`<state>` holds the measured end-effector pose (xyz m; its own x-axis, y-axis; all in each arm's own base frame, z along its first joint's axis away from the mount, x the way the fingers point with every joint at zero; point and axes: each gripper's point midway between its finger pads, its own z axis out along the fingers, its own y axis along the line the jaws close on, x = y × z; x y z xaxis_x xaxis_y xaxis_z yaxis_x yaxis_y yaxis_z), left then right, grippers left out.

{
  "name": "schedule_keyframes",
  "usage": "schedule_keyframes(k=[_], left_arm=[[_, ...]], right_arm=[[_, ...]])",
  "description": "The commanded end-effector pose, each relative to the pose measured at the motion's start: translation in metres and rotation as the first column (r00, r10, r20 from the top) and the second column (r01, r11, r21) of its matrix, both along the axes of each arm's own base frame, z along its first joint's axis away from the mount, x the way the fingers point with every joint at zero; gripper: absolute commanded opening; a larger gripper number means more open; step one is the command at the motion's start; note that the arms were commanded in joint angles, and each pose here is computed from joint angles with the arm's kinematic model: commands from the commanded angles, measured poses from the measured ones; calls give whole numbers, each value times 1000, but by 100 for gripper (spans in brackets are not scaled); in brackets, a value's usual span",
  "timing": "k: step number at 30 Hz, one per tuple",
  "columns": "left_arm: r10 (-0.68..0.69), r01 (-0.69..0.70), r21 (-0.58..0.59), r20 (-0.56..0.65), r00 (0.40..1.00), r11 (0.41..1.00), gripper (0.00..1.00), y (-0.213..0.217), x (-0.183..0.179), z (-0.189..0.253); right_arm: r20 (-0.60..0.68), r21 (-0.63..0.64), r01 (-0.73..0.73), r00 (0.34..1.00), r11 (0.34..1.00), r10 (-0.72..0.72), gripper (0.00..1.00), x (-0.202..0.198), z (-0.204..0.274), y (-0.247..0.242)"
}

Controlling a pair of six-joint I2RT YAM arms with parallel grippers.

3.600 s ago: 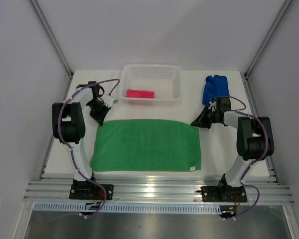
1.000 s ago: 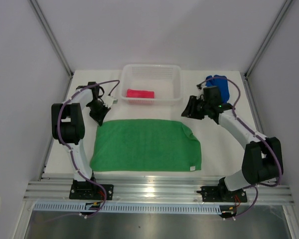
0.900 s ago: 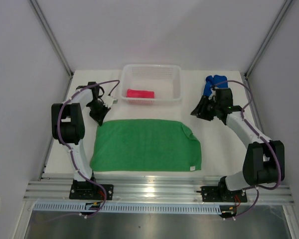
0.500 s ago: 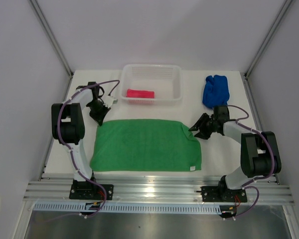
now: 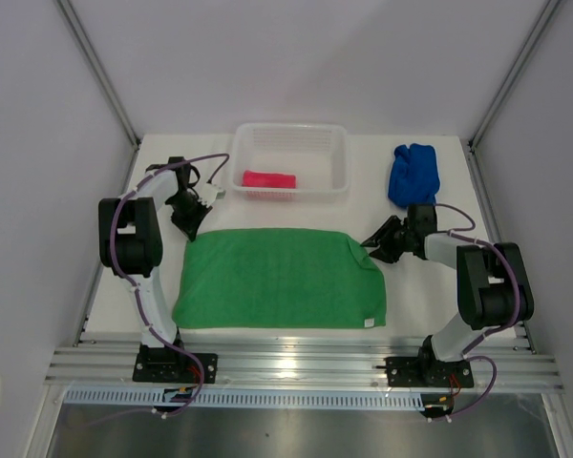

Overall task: Roll the towels
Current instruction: Fold the towel

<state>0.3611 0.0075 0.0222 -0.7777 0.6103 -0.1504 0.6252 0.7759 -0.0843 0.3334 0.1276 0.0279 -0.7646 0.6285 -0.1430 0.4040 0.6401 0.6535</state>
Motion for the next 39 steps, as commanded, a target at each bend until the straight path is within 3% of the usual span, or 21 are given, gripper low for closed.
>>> schedule_keyframes(k=[1,7,13,24,39], left_arm=[[-21,21,10,66,998,1000,1,3,6,21],[-21,21,9,68,997,1000,1,3,7,21],[-21,20,14,69,997,1000,1,5,6,21],[-18,10,48,182,983,999,1,12,25,40],[6,-14,21,319,948,1000,1,7,53,74]], right_arm=[[-12,-15,18,1000,1000,-18,45,-1,-9,0],[-6,-10,22,1000,1000,-22,21,0,-10,-1],[60,-10,3,998,1000,-2,7,15,0,-3],[213,-324,-164,947,932,241,0,58,22,-30],[346,-519,-245,816,819,463,0,99,57,-43]])
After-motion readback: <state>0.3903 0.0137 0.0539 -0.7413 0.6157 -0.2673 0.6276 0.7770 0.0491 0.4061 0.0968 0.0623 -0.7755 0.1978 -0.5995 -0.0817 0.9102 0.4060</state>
